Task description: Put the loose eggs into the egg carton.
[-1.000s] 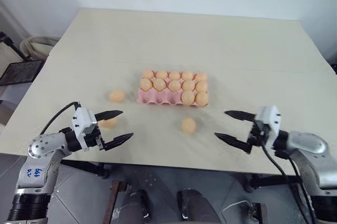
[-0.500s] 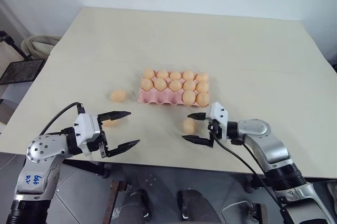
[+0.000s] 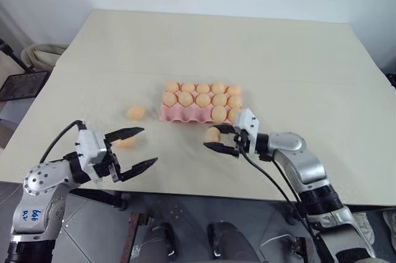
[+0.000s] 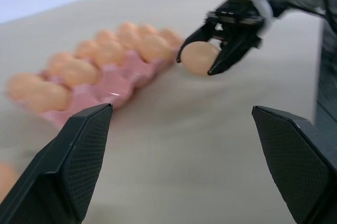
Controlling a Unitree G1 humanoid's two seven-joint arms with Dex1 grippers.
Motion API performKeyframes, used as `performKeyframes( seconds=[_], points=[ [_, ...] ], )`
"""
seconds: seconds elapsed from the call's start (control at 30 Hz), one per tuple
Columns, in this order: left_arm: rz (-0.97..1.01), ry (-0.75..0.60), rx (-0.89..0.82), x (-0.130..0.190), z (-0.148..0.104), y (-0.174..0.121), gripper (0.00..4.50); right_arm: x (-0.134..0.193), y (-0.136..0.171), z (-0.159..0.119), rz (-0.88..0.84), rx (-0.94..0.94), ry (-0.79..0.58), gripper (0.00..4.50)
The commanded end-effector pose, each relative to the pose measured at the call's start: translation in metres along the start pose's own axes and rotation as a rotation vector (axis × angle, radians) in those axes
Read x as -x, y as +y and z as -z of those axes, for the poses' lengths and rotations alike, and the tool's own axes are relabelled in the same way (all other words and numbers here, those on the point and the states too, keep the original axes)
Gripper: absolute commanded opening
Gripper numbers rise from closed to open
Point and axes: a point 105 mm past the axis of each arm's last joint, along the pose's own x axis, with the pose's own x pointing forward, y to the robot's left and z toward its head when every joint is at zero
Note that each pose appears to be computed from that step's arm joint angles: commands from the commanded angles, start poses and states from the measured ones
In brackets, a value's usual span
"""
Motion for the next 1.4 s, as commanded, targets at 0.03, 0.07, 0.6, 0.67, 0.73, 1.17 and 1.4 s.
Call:
performKeyframes(
  seconds=[0.03,0.07,0.6,0.67,0.73,1.17,1.4],
  points=[
    [-0.123,0.006,-0.015,0.009,0.0,0.011,4.5,-0.017,-0.015,-0.024,0.07,0.027,-0.047,2.38],
    [-0.155,0.011,-0.016,0.012,0.002,0.013,4.5,-0.022,-0.02,-0.028,0.094,0.034,-0.052,2.38],
    [-0.225,0.013,-0.027,0.019,-0.002,0.007,4.5,-0.022,-0.037,-0.034,0.074,0.079,-0.055,4.43],
    [-0.224,0.012,-0.026,0.018,-0.001,0.007,4.5,-0.007,-0.028,-0.04,0.028,0.1,-0.102,4.43],
    [-0.223,0.015,-0.025,0.017,-0.001,0.007,4.5,0.016,-0.019,-0.041,-0.016,0.119,-0.139,4.43],
    [-0.537,0.092,0.008,0.073,0.013,0.02,4.5,0.148,0.02,-0.012,0.044,0.073,-0.063,4.43],
    [-0.539,0.19,0.125,0.094,0.038,0.0,4.5,0.156,0.024,0.002,0.043,0.113,-0.013,4.43]
  ],
)
